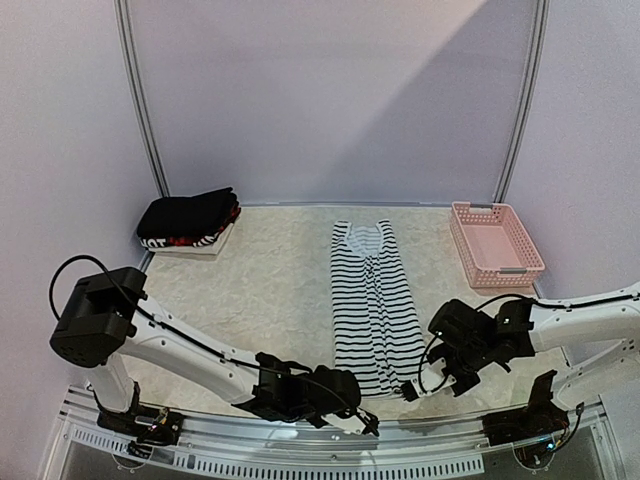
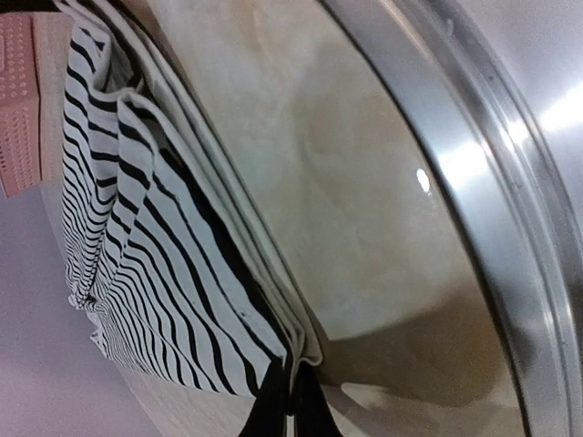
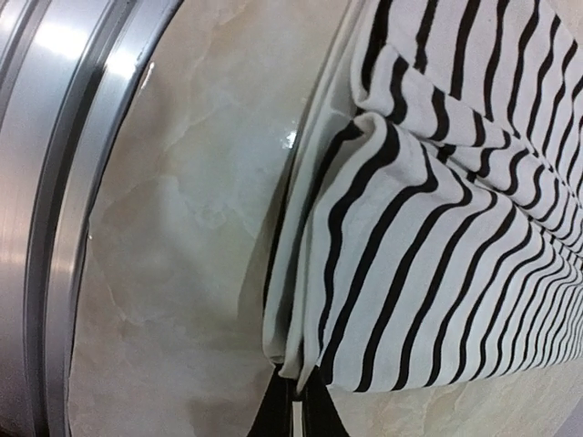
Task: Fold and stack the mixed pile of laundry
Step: Pick up the rectangle-folded tank top from the center of the board, then fold the rectangle-folded tank top at the center of the board.
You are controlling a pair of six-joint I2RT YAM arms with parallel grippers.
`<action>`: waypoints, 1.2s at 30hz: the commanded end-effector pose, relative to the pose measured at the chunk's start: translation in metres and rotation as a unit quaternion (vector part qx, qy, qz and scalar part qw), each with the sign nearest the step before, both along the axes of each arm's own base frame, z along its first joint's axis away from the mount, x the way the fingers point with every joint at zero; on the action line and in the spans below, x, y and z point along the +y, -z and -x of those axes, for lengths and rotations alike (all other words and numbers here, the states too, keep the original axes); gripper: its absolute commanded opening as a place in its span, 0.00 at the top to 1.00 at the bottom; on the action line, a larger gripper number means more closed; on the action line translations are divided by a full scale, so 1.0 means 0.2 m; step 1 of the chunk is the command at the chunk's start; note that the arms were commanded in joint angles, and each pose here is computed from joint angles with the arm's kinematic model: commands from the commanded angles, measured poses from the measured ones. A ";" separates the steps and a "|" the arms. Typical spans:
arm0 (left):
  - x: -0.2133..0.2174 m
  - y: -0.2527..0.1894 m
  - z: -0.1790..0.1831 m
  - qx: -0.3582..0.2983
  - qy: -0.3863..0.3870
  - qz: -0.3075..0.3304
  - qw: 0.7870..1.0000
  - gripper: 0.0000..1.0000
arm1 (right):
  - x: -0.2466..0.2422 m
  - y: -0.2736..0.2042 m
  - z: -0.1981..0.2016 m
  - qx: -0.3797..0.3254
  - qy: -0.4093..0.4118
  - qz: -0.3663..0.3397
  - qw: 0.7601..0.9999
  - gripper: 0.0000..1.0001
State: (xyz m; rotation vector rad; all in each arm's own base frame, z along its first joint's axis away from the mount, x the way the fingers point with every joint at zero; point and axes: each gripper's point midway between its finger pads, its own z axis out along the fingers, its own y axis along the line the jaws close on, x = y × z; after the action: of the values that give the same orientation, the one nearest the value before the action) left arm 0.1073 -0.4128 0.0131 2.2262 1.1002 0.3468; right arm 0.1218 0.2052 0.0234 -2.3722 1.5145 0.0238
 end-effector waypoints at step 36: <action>0.03 -0.55 -1.08 -0.100 -0.335 0.252 0.902 1.00 | 0.06 -0.53 -1.11 -0.160 0.307 -0.154 0.926 1.00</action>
State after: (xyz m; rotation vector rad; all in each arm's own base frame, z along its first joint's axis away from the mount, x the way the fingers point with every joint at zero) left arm 0.3029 -0.4015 0.1217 1.3497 1.5750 0.5119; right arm 0.3162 0.2154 0.1207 -1.5971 1.8202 -0.2458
